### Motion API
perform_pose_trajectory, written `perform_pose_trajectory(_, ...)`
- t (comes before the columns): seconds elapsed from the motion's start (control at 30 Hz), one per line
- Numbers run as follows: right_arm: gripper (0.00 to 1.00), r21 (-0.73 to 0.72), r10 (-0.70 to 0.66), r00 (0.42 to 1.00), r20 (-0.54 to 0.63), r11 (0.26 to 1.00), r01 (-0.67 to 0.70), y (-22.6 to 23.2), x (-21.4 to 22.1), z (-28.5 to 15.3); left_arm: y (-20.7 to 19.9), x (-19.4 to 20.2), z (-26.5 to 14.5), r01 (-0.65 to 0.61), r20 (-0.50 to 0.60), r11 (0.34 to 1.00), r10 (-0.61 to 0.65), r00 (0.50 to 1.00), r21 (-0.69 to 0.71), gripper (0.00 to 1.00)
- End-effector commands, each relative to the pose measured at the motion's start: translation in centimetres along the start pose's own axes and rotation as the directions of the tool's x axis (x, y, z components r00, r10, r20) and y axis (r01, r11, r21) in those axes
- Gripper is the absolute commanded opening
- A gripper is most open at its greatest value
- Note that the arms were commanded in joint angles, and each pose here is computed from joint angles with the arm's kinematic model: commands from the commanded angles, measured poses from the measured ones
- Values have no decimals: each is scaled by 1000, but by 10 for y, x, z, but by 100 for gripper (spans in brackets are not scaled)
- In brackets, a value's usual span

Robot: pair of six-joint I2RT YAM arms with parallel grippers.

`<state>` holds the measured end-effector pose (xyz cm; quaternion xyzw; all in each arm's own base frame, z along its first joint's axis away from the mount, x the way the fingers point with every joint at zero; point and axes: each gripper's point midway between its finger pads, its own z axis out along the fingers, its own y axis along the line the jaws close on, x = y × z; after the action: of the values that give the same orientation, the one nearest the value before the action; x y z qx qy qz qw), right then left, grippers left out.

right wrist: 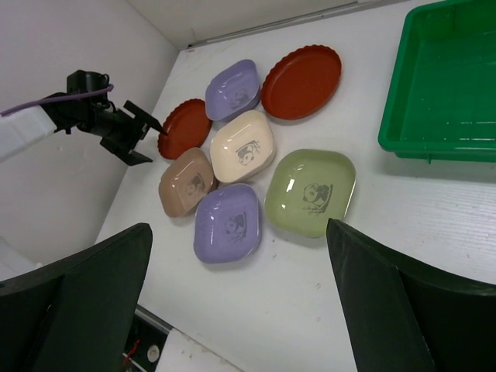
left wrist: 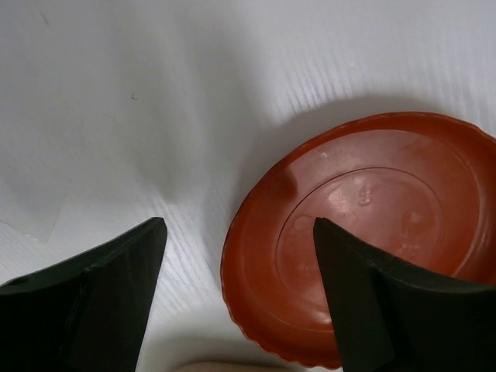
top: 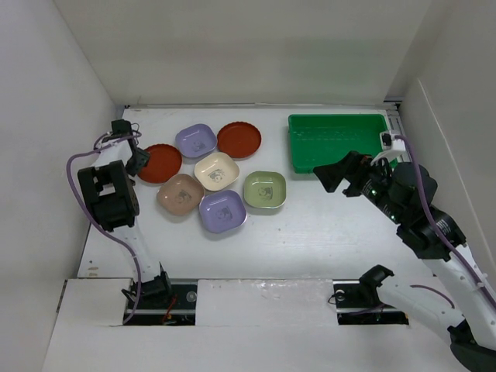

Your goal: Place the plates into the plastic bin on the countertop

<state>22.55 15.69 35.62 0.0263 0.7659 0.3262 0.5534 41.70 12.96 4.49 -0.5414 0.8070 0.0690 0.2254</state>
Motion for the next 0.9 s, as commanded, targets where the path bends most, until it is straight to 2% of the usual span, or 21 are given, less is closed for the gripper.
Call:
perform_pose_trajectory(0.0, 100, -28, 1, 999, 47, 1000, 0, 7, -11, -1, 0, 2, 4, 12, -14, 1000, -12, 1000, -15, 73)
perform_pose_trajectory(0.1, 100, -28, 1, 999, 47, 1000, 0, 7, -11, -1, 2, 7, 8, 6, -11, 999, -7, 1000, -37, 47)
perform_pose_trajectory(0.17, 100, -28, 1, 999, 47, 1000, 0, 7, -11, -1, 9, 15, 12, 7, -30, 998, -9, 1000, -61, 37)
perform_pose_trajectory(0.3, 100, -41, 2, 999, 50, 999, 0, 10, -12, -1, 13, 16, 14, 13, -27, 997, -15, 1000, -77, 37)
perform_pose_trajectory(0.37, 100, -41, 2, 999, 50, 999, 0, 10, -12, -1, 17, 22, 19, 6, -40, 996, -10, 999, -93, 30)
perform_pose_trajectory(0.4, 100, -41, 2, 999, 50, 999, 0, 10, -12, -1, 17, 22, 19, 6, -40, 996, -10, 999, -93, 24)
perform_pose_trajectory(0.43, 100, -41, 2, 999, 50, 999, 0, 10, -12, -1, 21, 26, 21, 8, -52, 994, -14, 999, -109, 8)
perform_pose_trajectory(0.47, 100, -41, 2, 999, 50, 999, 0, 10, -12, -1, 19, 22, 20, 11, -39, 994, -15, 999, -108, 2)
perform_pose_trajectory(0.5, 100, -48, 2, 999, 45, 999, 0, 11, -11, -2, 21, 22, 18, 6, -47, 993, -12, 999, -118, 0)
perform_pose_trajectory(0.7, 100, -76, 3, 999, 45, 997, 1, 17, -12, 1, 18, -24, -31, 96, 111, 990, -84, 990, -107, 0)
perform_pose_trajectory(0.77, 100, -86, 2, 999, 33, 996, 1, 19, -8, 8, 3, -45, -67, 110, 177, 994, -105, 979, -20, 0)
perform_pose_trajectory(0.83, 100, -127, 1, 1000, 26, 992, 2, 24, -4, 16, -7, -58, -94, 87, 222, 995, -94, 971, 38, 0)
perform_pose_trajectory(0.87, 100, -142, -11, 1000, 18, 990, 13, 27, -2, 23, -20, -69, -123, 46, 267, 993, -74, 961, 107, 0)
